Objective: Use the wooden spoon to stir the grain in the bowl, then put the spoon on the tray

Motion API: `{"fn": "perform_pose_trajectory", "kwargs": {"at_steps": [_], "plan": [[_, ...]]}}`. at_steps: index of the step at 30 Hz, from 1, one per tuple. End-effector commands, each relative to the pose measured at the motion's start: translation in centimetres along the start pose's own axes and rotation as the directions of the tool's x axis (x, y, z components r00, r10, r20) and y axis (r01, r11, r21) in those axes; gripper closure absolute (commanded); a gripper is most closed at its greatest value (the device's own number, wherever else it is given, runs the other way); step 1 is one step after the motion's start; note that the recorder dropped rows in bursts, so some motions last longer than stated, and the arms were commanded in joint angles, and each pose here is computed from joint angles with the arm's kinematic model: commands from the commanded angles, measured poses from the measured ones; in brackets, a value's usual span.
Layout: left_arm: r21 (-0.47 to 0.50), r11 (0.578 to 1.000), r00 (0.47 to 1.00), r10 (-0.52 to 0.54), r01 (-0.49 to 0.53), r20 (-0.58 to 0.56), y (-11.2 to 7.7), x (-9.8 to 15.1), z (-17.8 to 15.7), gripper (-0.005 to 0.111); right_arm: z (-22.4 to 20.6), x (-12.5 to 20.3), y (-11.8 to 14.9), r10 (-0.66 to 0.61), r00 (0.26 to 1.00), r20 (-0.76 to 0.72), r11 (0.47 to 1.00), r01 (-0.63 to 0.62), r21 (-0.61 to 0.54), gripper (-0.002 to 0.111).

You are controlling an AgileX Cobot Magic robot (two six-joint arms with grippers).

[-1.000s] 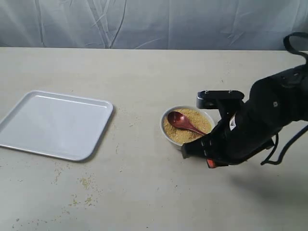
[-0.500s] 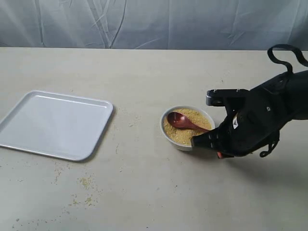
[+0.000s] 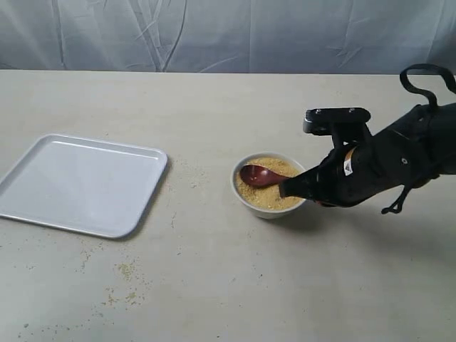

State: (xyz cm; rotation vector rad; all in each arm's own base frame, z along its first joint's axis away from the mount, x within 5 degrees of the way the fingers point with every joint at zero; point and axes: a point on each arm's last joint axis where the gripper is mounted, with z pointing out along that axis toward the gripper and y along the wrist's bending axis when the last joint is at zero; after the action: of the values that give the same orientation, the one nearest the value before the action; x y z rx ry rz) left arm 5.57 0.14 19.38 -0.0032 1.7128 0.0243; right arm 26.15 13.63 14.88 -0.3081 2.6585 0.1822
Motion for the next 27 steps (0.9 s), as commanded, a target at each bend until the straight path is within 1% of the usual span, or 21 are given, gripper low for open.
{"fn": "perform_pose_trajectory", "kwargs": {"at_steps": [1, 5, 7, 11, 16, 18, 19, 20, 21, 22, 23, 24, 25, 26, 27], "plan": [[0.0, 1.0, 1.0, -0.004, 0.004, 0.011, 0.0, 0.0, 0.0, 0.106, 0.0, -0.3, -0.2, -0.063, 0.997, 0.034, 0.998, 0.063, 0.009, 0.108], [0.0, 1.0, 1.0, -0.004, 0.004, 0.011, 0.0, 0.0, 0.0, 0.106, 0.0, -0.4, -0.4, -0.155, 0.987, 0.036, 0.987, 0.154, 0.035, 0.108], [0.0, 1.0, 1.0, -0.004, 0.004, 0.011, 0.0, 0.0, 0.0, 0.106, 0.0, -0.3, -0.5, -0.161, 0.987, 0.026, 0.986, 0.16, 0.042, 0.108], [0.0, 1.0, 1.0, -0.004, 0.004, 0.011, 0.0, 0.0, 0.0, 0.106, -0.5, 0.4, -1.0, -0.146, 0.987, -0.064, 0.985, 0.152, 0.086, 0.108], [0.0, 1.0, 1.0, -0.004, 0.004, 0.011, 0.0, 0.0, 0.0, 0.106, -3.1, 0.7, -1.5, -0.131, 0.986, -0.101, 0.981, 0.144, 0.128, 0.108], [0.0, 1.0, 1.0, -0.004, 0.004, 0.011, 0.0, 0.0, 0.0, 0.106, -5.6, 1.1, -1.8, -0.141, 0.98, -0.139, 0.977, 0.16, 0.139, 0.108], [0.0, 1.0, 1.0, -0.004, 0.004, 0.011, 0.0, 0.0, 0.0, 0.106, -7.1, 1.7, -1.6, -0.208, 0.96, -0.187, 0.97, 0.227, 0.088, 0.109], [0.0, 1.0, 1.0, -0.004, 0.004, 0.011, 0.0, 0.0, 0.0, 0.106, -7.6, 2.1, -1.4, -0.245, 0.947, -0.209, 0.965, 0.26, 0.047, 0.109], [0.0, 1.0, 1.0, -0.004, 0.004, 0.011, 0.0, 0.0, 0.0, 0.106, -8.5, 3.0, -0.5, -0.353, 0.901, -0.252, 0.936, 0.337, -0.104, 0.109], [0.0, 1.0, 1.0, -0.004, 0.004, 0.011, 0.0, 0.0, 0.0, 0.106, -8.8, 3.3, 0.1, -0.398, 0.882, -0.252, 0.915, 0.36, -0.184, 0.109], [0.0, 1.0, 1.0, -0.004, 0.004, 0.011, 0.0, 0.0, 0.0, 0.106, -9.0, 3.5, 1.0, -0.421, 0.88, -0.219, 0.888, 0.35, -0.298, 0.109], [0.0, 1.0, 1.0, -0.004, 0.004, 0.011, 0.0, 0.0, 0.0, 0.106, -9.0, 3.4, 1.3, -0.391, 0.899, -0.195, 0.893, 0.32, -0.316, 0.109], [0.0, 1.0, 1.0, -0.004, 0.004, 0.011, 0.0, 0.0, 0.0, 0.106, -8.7, 2.8, 2.1, -0.235, 0.967, -0.097, 0.918, 0.188, -0.35, 0.109], [0.0, 1.0, 1.0, -0.004, 0.004, 0.011, 0.0, 0.0, 0.0, 0.106, -8.3, 2.4, 2.3, -0.02, 1.0, -0.002, 0.928, 0.018, -0.372, 0.109], [0.0, 1.0, 1.0, -0.004, 0.004, 0.011, 0.0, 0.0, 0.0, 0.106, -7.8, 2.3, 1.9, 0.173, 0.983, 0.067, 0.919, -0.137, -0.371, 0.109]]}}
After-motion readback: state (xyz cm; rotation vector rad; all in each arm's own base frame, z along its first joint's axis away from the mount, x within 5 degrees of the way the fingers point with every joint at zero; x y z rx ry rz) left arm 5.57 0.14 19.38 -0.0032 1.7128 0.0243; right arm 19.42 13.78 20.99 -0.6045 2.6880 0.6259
